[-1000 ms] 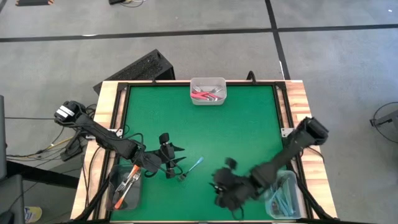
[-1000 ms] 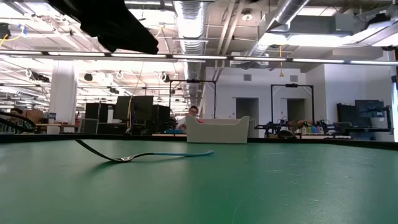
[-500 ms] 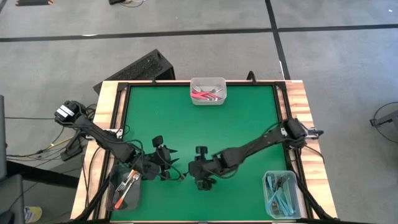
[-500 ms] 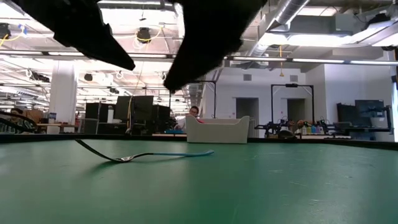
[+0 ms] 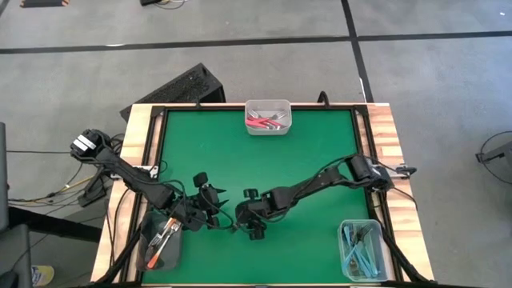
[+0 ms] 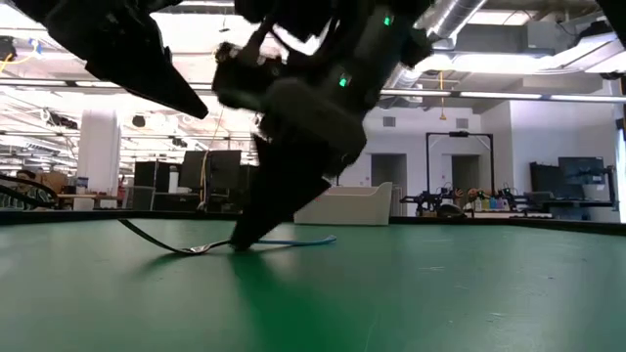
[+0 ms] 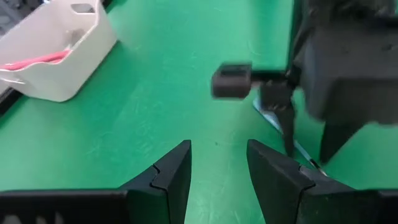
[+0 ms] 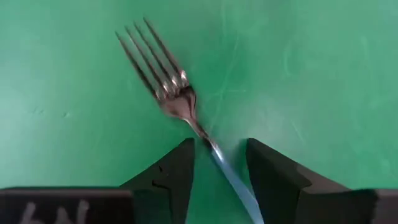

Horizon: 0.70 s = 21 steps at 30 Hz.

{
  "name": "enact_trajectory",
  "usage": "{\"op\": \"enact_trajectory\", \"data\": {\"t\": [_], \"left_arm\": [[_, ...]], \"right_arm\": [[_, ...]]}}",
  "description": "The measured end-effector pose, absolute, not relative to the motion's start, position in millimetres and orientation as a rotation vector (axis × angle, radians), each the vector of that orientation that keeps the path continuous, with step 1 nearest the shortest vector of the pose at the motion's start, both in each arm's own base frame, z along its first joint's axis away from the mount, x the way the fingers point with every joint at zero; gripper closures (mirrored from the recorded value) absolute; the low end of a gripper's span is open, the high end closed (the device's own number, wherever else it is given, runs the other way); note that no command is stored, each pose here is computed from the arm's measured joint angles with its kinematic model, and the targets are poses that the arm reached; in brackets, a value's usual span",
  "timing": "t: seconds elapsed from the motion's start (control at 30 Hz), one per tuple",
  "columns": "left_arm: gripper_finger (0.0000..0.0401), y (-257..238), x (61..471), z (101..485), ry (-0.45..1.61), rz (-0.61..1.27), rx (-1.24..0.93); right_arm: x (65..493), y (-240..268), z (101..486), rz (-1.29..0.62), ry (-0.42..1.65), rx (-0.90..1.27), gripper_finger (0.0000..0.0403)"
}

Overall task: Sort silverware by color (type)
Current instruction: Put the blue fork into the transparent bin

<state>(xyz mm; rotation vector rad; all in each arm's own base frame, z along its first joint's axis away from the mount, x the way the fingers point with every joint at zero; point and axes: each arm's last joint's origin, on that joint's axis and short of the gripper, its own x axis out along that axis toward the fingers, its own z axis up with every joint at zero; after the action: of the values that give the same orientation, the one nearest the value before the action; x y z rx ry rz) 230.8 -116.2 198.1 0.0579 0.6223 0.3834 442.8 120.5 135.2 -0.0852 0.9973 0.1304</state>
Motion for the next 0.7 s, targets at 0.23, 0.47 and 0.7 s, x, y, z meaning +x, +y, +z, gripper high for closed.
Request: {"op": "enact_trajectory", "data": {"t": [0.23,0.47,0.7], "left_arm": [[0.0257,-111.4,232.6,197.9,0.623,0.411,0.057],[0.0258,-110.6,232.8,197.9,0.623,0.416,0.058],[0.0258,-110.5,232.1,197.3,0.627,0.422,0.047]], "right_arm": [[442.7,119.6,119.5,0.131,1.053,-0.080,0.0335],[436.6,120.3,123.6,0.011,1.104,0.074,0.0387],[394.9,148.0,165.8,-0.137,1.221,0.191,0.0395]]}}
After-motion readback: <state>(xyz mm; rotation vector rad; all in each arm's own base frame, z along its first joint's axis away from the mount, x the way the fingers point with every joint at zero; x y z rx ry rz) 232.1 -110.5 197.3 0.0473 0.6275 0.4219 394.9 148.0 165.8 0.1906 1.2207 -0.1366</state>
